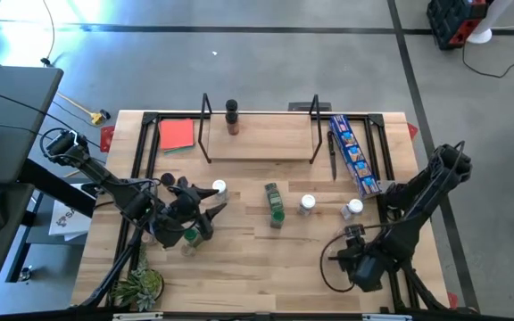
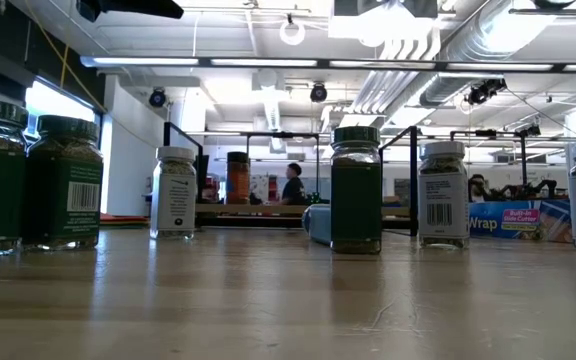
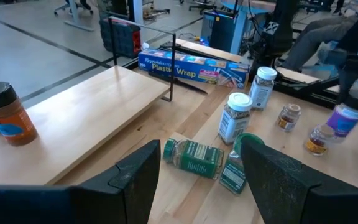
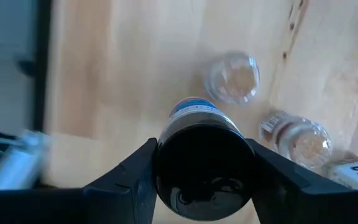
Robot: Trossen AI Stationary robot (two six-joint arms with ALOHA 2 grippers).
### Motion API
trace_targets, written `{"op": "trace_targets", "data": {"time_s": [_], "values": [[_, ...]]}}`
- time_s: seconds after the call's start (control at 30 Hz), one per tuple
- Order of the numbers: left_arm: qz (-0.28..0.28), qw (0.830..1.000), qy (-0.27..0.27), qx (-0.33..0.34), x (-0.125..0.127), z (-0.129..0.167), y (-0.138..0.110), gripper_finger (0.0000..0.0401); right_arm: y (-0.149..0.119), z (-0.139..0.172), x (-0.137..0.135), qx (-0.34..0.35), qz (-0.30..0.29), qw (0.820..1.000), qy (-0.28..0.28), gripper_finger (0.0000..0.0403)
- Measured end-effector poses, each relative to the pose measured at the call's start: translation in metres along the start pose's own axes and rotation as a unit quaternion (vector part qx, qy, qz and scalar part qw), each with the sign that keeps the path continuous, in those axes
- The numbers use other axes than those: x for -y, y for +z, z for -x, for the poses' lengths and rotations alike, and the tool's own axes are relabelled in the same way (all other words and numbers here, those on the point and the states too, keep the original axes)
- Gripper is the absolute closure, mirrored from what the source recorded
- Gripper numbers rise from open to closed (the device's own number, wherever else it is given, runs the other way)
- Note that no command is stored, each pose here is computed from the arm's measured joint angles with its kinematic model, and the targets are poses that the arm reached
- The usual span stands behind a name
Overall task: Shelf spices
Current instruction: Put the black seasoning bottle on the shelf aligned with the other black seasoning bottles
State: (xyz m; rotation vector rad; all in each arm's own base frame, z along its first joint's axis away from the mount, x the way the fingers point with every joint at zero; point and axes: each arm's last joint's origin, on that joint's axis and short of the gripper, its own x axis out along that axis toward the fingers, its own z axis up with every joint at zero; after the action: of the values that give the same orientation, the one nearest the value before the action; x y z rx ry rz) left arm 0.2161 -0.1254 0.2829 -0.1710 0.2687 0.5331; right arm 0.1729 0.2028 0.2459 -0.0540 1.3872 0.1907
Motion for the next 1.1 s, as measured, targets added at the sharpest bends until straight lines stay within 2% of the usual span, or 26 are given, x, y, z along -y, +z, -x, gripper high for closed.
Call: {"op": "trace_targets", "data": {"time_s": [0.13, 0.23, 0.3, 0.43, 0.7, 0.83, 1.1], "values": [[0.005, 1.0, -0.003, 0.005, 0.001, 0.0, 0.001, 0.0183, 0.031, 0.038, 0.005, 0.045, -0.052, 0.997, 0.03, 0.0214], [0.011, 1.0, -0.009, 0.008, 0.002, 0.0, 0.003, 0.0183, 0.063, 0.056, 0.011, 0.095, -0.052, 0.994, 0.03, 0.0214], [0.011, 1.0, -0.011, 0.007, 0.003, 0.001, 0.003, 0.0183, 0.088, 0.057, 0.018, 0.109, -0.04, 0.993, 0.018, 0.0214], [0.008, 1.0, -0.021, 0.005, 0.005, 0.005, 0.001, 0.0183, 0.137, 0.039, 0.032, 0.103, 0.0, 0.995, -0.006, 0.0214], [0.016, 0.998, -0.067, -0.016, 0.01, 0.019, -0.003, 0.0183, 0.22, -0.026, 0.053, 0.074, 0.055, 0.995, -0.03, 0.0214], [0.033, 0.994, -0.095, -0.05, 0.008, 0.027, -0.006, 0.0183, 0.244, -0.046, 0.062, 0.065, 0.055, 0.996, -0.037, 0.0214], [0.052, 0.985, -0.113, -0.117, 0.002, 0.035, -0.015, 0.0183, 0.262, -0.066, 0.078, 0.056, 0.064, 0.995, -0.048, 0.0214]]}}
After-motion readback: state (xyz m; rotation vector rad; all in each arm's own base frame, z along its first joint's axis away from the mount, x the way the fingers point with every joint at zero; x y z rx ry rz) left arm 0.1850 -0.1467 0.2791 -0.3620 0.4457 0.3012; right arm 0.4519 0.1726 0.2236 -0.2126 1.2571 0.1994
